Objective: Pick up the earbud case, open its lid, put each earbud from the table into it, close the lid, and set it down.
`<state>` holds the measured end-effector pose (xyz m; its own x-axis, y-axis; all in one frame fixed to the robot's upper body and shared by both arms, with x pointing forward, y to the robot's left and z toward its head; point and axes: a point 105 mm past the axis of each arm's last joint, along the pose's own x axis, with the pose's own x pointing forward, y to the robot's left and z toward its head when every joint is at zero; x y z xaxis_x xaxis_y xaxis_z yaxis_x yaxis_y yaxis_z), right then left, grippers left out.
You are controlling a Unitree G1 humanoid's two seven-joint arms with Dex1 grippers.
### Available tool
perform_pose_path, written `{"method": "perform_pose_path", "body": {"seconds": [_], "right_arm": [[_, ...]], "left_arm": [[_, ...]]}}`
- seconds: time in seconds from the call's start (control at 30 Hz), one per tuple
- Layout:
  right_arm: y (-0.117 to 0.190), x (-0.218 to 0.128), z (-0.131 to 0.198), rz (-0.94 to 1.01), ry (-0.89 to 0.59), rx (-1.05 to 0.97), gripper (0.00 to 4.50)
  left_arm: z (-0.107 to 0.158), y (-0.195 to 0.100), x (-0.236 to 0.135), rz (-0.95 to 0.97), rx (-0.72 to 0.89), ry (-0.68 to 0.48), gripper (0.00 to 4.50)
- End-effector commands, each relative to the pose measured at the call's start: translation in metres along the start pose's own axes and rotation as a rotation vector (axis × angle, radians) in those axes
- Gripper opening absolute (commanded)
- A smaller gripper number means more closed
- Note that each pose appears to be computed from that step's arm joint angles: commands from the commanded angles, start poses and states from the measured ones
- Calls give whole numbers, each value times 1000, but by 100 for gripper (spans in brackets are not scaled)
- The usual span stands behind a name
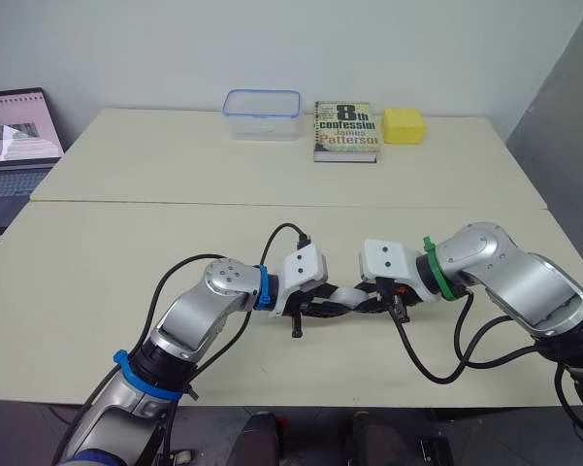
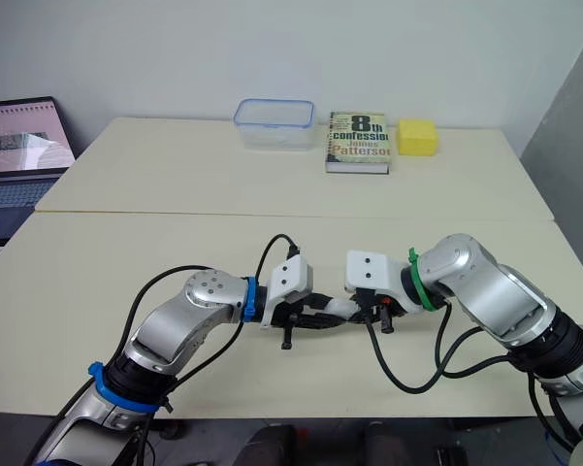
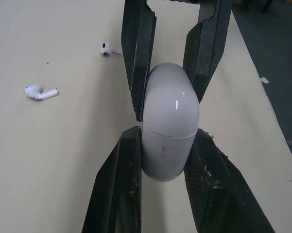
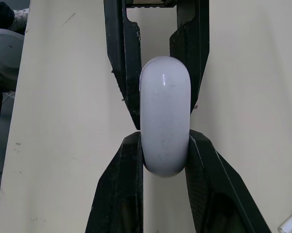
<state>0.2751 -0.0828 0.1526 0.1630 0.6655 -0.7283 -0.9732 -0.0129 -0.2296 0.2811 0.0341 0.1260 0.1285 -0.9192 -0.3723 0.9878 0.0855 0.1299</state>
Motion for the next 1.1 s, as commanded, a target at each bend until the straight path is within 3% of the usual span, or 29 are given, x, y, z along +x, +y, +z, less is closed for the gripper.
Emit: {"method": "perform_pose_path", "body": {"seconds": [0.03,0.3,0.4,0.53,0.77,1.1], "right_arm": [[2,-8,5,-1,-9,-77,150],[-2,-31,-9,-40,31,-117,422],[-5,-45,-13,-79,42,-173,427],[-9,-53,4,-149,-82,-245,427],[-2,-36,30,-157,-215,-237,427],[-19,-23,35,-212,-222,-229,427]], "left_arm": [[6,3,-1,17,10,-22,82],[4,-2,-6,3,-81,-108,81],[2,-3,-12,8,-141,-197,81],[-1,0,-21,60,-230,-331,81],[-5,-8,-21,63,-173,-345,81],[-7,-15,-19,30,-108,-318,81]]}}
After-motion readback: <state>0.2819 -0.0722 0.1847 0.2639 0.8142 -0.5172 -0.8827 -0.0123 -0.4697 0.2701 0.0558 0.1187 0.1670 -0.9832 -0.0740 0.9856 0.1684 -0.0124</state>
